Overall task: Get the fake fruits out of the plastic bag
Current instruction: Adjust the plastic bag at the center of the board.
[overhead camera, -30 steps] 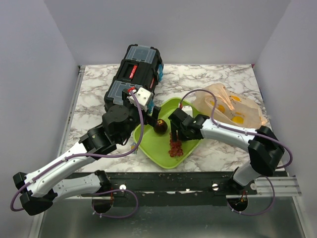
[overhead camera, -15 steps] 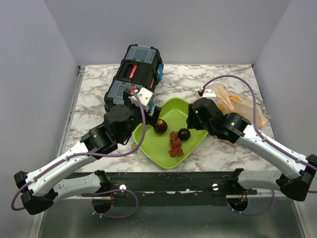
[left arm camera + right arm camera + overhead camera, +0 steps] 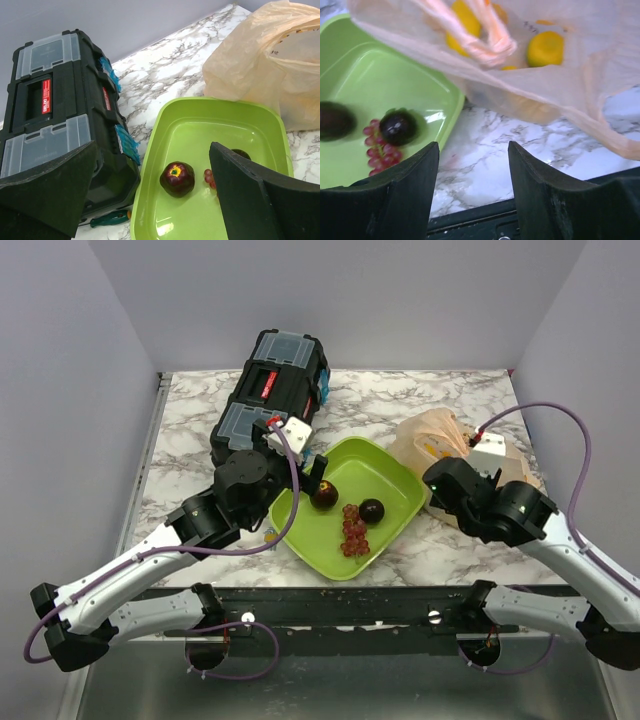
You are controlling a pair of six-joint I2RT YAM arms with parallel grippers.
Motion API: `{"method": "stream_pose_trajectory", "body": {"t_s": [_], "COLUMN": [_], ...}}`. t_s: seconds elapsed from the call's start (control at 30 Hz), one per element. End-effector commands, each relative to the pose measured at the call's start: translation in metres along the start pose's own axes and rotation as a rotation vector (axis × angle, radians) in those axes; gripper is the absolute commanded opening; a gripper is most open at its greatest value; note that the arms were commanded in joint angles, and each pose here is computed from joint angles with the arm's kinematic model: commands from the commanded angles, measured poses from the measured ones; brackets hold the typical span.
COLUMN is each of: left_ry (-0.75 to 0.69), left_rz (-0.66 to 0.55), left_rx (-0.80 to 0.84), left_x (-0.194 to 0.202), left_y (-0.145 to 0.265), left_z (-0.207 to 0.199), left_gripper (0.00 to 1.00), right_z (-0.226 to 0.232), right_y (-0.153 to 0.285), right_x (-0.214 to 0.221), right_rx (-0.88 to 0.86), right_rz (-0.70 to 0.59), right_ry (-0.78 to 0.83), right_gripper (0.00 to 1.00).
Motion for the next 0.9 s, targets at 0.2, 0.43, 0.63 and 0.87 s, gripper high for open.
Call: {"method": "stream_pose_trajectory", "body": {"t_s": [0.2,0.43,0.63,0.87], "left_ry": [0.006,0.005,0.01,0.048], "left_rz": [-0.013,-0.012,-0.022,-0.045], "left_rx": [0.028,0.025,0.029,0.05], "left_x": [-0.007,-0.008,-0.01,-0.015], "left_y": [0.004,0.005,0.007,0.012], "left_z": [-0.001,0.0,0.0,-0.001], "left_gripper": [0.92,0.92,0.92,0.92], "right_z": [-0.036,-0.034,-0.015,-0.024], "right_y": [-0.056,-0.114,-0.139,-0.173], "right_x": [-0.054,-0.065,-0.058,-0.041], "right_rx": [0.223,0.17,0.113,0.225], "right_rz": [-0.105,0.021,0.096,0.134], "right_ry": [-0.099,-0.161,-0.161,-0.109], "right_gripper": [0.61,0.54,0.51,0.52]}}
Point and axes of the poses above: each gripper's point midway between its finger pads, its own y axis back along the fingers, its own z axis along the line the jaws close on, x = y × z, the point moved 5 cm from there along y, back along the fingers, and after that the axes turned 8 degrees about -y, right-handed, at the moved point
